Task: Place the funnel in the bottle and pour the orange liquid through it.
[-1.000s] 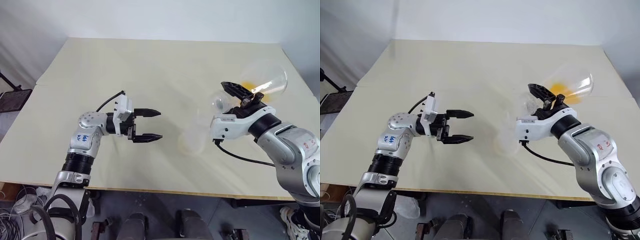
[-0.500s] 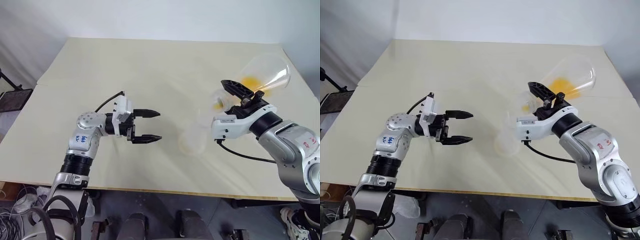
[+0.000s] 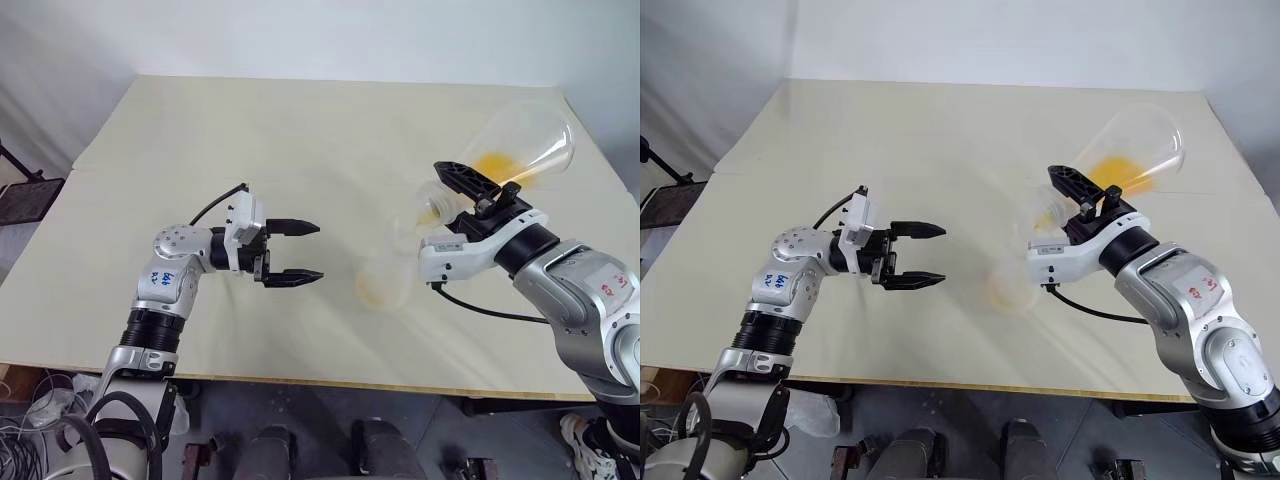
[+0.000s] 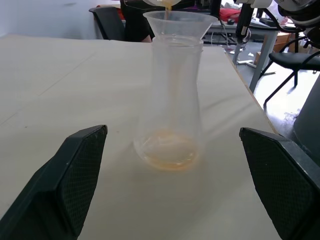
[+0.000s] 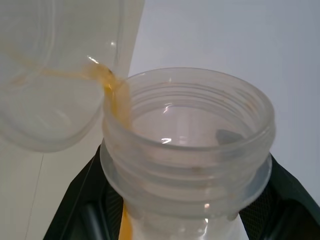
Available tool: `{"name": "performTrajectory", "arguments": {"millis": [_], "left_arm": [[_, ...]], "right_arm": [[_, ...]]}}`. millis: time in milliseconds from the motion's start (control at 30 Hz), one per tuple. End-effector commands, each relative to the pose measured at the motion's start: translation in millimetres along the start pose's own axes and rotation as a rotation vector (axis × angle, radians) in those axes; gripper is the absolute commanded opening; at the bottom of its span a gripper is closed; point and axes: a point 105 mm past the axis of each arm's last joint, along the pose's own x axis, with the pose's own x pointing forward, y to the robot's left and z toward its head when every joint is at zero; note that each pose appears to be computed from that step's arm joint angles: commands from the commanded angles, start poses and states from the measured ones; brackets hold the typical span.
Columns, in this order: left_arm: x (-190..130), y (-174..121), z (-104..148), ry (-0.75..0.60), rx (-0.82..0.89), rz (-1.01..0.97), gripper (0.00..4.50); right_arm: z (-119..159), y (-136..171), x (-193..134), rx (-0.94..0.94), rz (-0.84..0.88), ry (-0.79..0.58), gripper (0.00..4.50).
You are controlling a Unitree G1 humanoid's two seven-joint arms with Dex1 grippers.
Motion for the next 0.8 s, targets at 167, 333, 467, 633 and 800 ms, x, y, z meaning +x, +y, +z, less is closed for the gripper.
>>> {"name": "performTrajectory", "arguments": {"millis": [167,333,467,633,800], "left_arm": [[-3.7,0.0,8.7,-0.017,0.037,0.012,4.50],[-3.4,-0.1,8.8,-0.018,0.038,0.013,4.50],[-3.4,0.0,8.9,-0.018,0.038,0.014,4.50],[-2.9,0.2,9.1,-0.019,0.038,0.013,4.50],[-2.5,0.7,9.4,-0.019,0.039,0.013,4.50]], "right_arm": [[-8.4,-21.9,-2.8,-0.063,-0.084,0.031,2.47],[-7.8,-22.7,-2.5,-0.082,-0.088,0.027,2.47],[-7.4,-22.6,-2.5,-0.089,-0.088,0.028,2.47],[-6.4,-23.0,-2.9,-0.103,-0.090,0.025,2.47],[-5.9,-24.5,-3.3,-0.117,-0.099,0.023,2.47]]}}
